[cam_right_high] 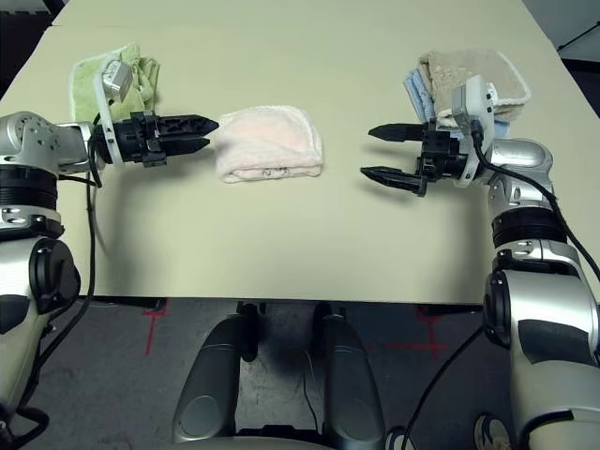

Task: Fold the towel and set it aside.

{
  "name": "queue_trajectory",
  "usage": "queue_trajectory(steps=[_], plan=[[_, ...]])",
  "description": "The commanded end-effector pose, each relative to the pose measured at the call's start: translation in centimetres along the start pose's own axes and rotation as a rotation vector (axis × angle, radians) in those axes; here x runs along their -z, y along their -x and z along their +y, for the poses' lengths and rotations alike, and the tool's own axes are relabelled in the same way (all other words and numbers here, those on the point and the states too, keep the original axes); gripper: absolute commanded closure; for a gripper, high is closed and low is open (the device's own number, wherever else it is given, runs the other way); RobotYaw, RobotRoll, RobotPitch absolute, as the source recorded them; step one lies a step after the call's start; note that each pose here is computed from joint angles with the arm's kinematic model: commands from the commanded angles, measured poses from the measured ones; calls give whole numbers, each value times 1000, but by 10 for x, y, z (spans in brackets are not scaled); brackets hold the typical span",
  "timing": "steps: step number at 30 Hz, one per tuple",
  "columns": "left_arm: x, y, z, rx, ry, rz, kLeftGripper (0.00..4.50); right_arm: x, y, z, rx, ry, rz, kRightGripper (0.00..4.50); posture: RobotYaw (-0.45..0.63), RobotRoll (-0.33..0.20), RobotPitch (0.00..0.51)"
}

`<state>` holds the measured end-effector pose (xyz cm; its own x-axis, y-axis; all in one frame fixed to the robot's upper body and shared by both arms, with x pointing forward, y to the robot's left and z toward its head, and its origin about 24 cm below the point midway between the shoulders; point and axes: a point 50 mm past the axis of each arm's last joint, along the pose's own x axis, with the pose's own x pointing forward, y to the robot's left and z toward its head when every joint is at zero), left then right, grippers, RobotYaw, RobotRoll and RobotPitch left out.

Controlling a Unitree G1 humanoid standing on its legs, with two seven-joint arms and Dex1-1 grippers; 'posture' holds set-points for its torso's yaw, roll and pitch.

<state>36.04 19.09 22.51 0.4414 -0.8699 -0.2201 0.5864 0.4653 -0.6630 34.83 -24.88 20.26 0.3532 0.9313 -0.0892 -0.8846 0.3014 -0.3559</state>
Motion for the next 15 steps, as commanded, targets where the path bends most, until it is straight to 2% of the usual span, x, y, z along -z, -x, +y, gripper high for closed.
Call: queue_trajectory(steps=[1, 15], plan=[[8, -4, 6, -40, -16, 60, 0, 1, 1, 2, 0, 0, -4, 34, 29, 0, 287], [-3, 23, 18, -149, -72, 26, 0, 1, -2, 5, -5, -2, -16, 34, 32, 0, 287]])
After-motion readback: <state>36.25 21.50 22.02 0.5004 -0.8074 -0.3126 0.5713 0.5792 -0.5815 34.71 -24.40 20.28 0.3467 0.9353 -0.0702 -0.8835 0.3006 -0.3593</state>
